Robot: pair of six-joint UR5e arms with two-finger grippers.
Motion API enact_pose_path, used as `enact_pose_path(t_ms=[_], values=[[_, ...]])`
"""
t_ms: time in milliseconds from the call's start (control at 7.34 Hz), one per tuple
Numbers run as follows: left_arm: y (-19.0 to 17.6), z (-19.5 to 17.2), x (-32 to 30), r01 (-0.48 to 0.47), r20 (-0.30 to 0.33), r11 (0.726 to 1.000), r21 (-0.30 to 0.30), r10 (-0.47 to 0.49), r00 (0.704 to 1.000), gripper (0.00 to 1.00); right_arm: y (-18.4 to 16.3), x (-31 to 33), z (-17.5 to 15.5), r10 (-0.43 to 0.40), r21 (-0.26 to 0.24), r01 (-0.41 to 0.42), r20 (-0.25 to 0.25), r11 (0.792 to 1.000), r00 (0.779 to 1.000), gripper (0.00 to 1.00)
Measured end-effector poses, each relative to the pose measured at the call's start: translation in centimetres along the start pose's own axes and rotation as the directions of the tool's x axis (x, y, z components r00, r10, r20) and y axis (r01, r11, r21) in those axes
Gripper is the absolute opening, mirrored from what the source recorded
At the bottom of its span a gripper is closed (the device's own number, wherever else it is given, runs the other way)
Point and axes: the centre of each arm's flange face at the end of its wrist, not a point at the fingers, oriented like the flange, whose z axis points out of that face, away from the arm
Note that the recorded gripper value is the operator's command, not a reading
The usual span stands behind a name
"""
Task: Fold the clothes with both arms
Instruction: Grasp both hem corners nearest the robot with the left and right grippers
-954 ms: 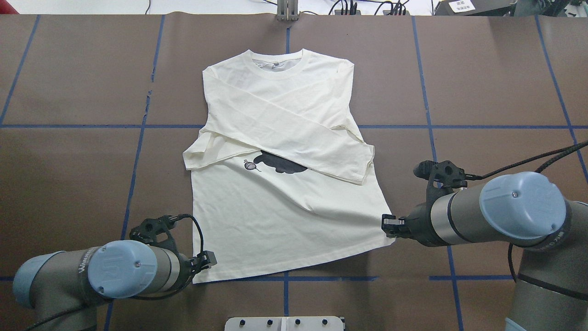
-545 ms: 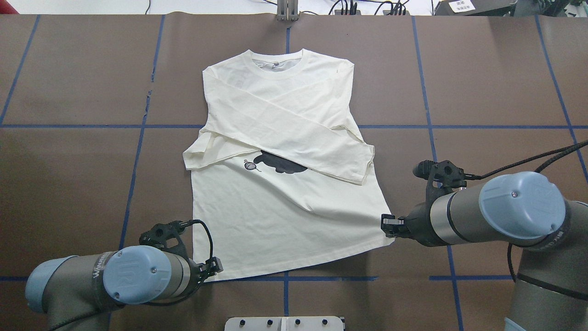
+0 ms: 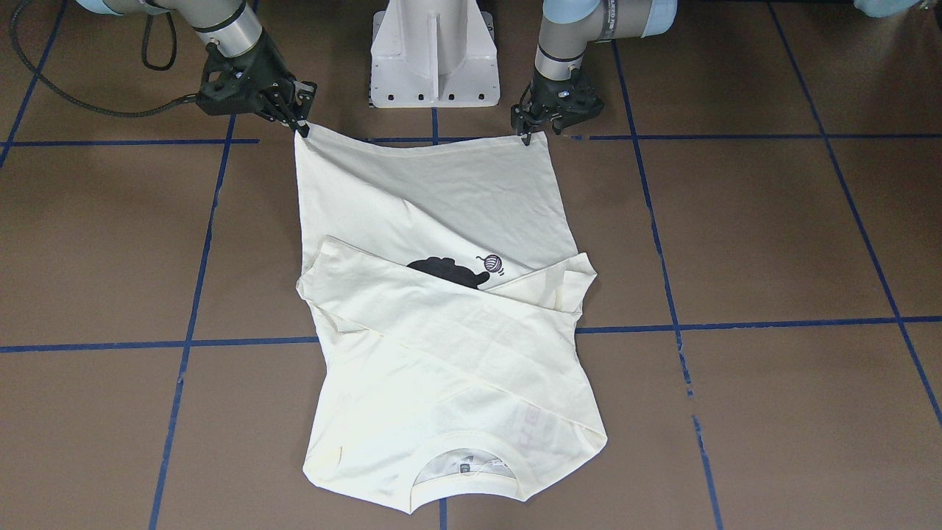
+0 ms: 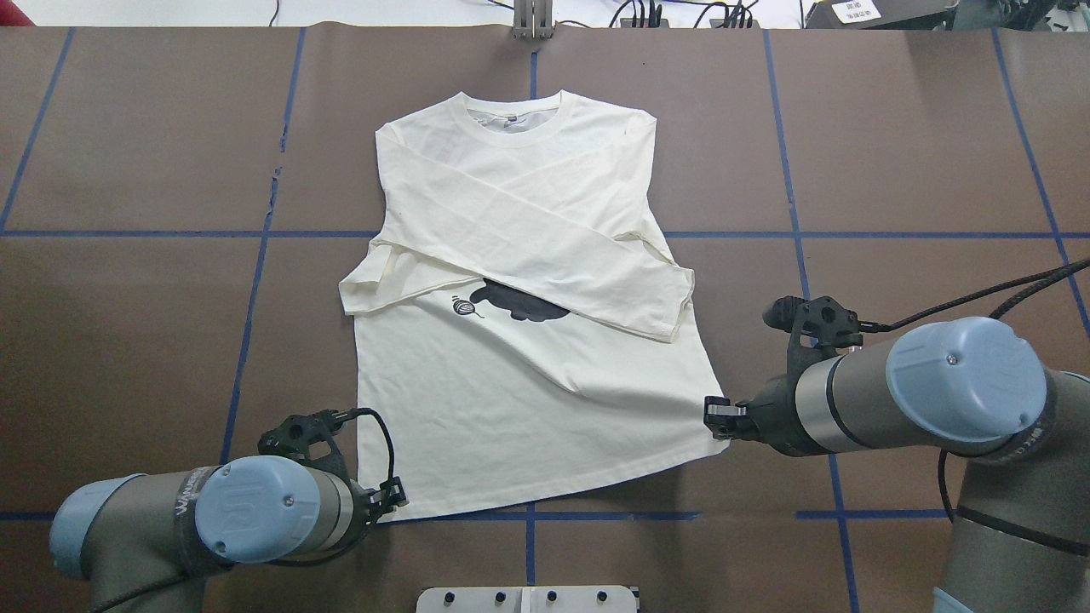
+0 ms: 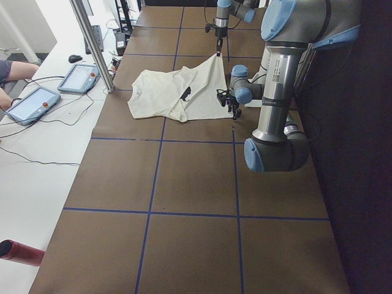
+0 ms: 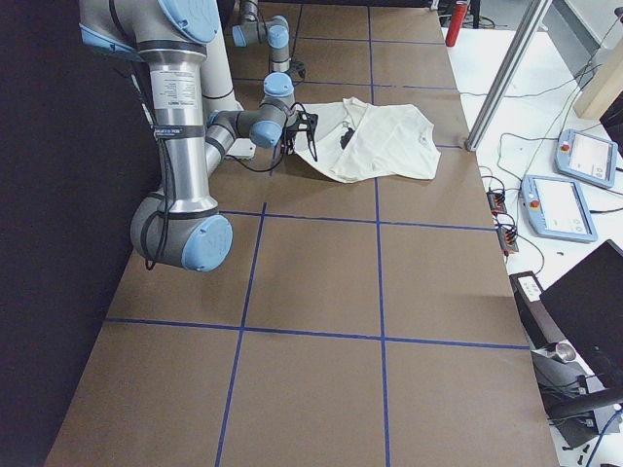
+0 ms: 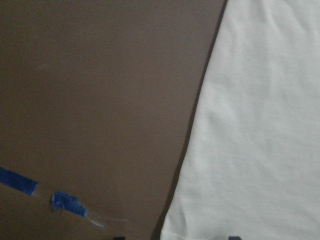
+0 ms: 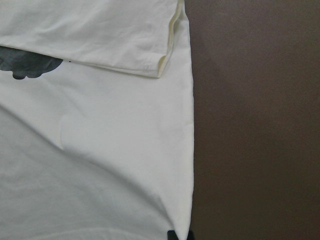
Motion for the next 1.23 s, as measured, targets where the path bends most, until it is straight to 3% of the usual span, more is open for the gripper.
enact_pose_path(t_ms=[136, 272, 545, 954, 1226], values=[[-0.2, 0.1, 0.0, 0.001, 0.002, 1.000, 0.004, -0.001, 1.000, 0.59, 0.0, 0.0, 0.0, -0.001, 0.000, 0.001, 0.001, 1.000, 1.000, 0.00], [-0.4, 0.2, 0.0, 0.003, 0.003, 1.000, 0.006, -0.003, 1.000, 0.43, 0.0, -0.1, 0.0, -0.002, 0.000, 0.002, 0.002, 1.000, 1.000, 0.00], [-0.5, 0.2, 0.0, 0.004, 0.002, 1.000, 0.008, -0.004, 1.000, 0.03, 0.0, -0.1, -0.1, -0.003, 0.001, 0.003, 0.004, 1.000, 1.000, 0.00], [-0.4, 0.1, 0.0, 0.002, 0.003, 1.000, 0.007, -0.003, 1.000, 0.00, 0.0, -0.2, -0.2, -0.003, 0.001, 0.003, 0.005, 1.000, 1.000, 0.00], [-0.4, -2.1, 0.2, -0.003, 0.001, 1.000, 0.007, 0.003, 1.000, 0.00, 0.0, -0.1, -0.3, -0.001, -0.018, 0.001, 0.007, 1.000, 1.000, 0.00]])
